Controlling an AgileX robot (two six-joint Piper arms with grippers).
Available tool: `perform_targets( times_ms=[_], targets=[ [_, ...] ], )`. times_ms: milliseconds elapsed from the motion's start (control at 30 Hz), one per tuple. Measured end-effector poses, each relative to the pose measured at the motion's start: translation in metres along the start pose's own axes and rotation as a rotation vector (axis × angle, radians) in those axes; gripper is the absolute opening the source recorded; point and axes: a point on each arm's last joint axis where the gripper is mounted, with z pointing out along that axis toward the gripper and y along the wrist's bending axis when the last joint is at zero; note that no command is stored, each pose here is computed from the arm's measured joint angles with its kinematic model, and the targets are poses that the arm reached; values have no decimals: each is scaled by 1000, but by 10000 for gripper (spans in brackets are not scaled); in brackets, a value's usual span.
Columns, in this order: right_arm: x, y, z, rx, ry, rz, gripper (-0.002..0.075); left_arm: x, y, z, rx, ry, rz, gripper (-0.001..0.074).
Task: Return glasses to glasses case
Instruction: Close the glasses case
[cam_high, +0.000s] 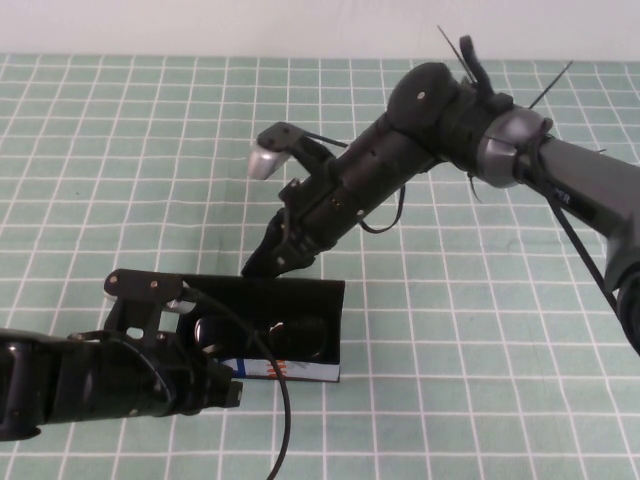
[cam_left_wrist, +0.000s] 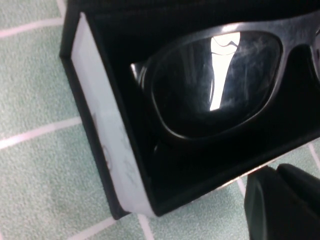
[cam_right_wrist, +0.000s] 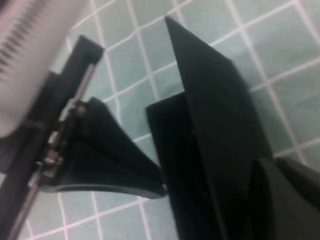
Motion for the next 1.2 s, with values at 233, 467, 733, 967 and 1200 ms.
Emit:
perform_targets(
  times_ms=[233, 467, 733, 967, 1200],
  targets=[
    [-5, 15, 5, 12, 44, -14, -11, 0, 0, 0, 0, 0, 2, -2],
    [-5, 19, 11, 20, 76, -24, -11, 0, 0, 0, 0, 0, 2, -2],
    [-2, 18, 15, 33, 104, 42, -11, 0, 0, 0, 4, 0, 2, -2],
    [5, 10, 23, 40, 133, 100, -11, 0, 0, 0, 4, 0, 2, -2],
    [10, 5, 29, 39, 151, 136, -11, 0, 0, 0, 4, 0, 2, -2]
  ],
)
